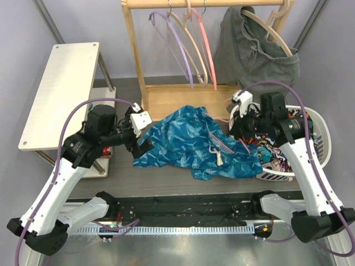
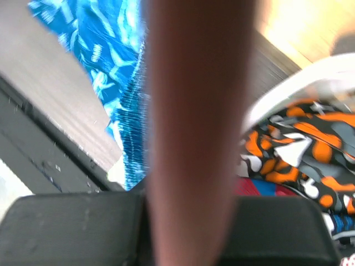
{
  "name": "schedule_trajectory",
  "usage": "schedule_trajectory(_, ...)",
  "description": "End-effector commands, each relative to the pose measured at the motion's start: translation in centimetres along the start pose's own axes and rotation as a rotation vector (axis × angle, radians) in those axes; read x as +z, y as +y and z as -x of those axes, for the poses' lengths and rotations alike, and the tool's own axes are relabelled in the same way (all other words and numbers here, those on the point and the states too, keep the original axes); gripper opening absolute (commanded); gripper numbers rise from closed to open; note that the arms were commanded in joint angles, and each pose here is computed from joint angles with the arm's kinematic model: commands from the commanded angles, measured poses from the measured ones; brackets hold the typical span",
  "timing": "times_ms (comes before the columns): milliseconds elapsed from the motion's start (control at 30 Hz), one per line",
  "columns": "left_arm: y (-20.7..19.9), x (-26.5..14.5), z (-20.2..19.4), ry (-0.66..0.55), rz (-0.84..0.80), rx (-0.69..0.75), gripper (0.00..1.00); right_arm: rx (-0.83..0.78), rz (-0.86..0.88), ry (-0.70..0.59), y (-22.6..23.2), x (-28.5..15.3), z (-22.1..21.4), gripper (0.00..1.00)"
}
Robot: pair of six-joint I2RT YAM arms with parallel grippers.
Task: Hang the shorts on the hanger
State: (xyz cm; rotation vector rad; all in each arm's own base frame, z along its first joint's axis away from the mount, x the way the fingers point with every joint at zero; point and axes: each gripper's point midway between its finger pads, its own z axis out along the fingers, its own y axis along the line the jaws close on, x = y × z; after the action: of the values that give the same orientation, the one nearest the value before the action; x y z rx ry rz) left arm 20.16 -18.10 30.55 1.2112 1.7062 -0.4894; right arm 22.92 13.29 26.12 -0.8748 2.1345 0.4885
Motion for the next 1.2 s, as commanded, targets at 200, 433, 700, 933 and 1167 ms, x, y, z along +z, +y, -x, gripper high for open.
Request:
schedule_trajectory(200, 1.0, -0.1, 3.0, -0.099, 0.038, -0.036, 0.96, 0.17, -0.181, -0.113, -7.7, -2.6, 6.5, 0.01)
schedule_trajectory(433, 1.0, 0.3, 6.9, -0.236, -0.029, 0.045, 0.93, -0.053, -0.032, -0.113, -3.8, -4.2, 5.0, 0.01)
schedule_trajectory(700, -1.3, 3.4, 7.7, -0.231, -0.129, 0.198, 0.91, -0.222, 0.139, -0.029, 2.0, -4.6, -2.1, 0.01)
schedule_trajectory(933, -6.5, 7.4, 9.8, -0.274, -0.166, 0.406, 0.89, -0.317, 0.311, -0.071, 6.7, -2.8, -0.7, 0.01)
schedule_trajectory(1167, -9.3, 10.6, 10.0, -0.243, -0.244, 0.438, 0.78, -0.272, 0.374, -0.093, 10.0, -0.6, 1.8, 0.01)
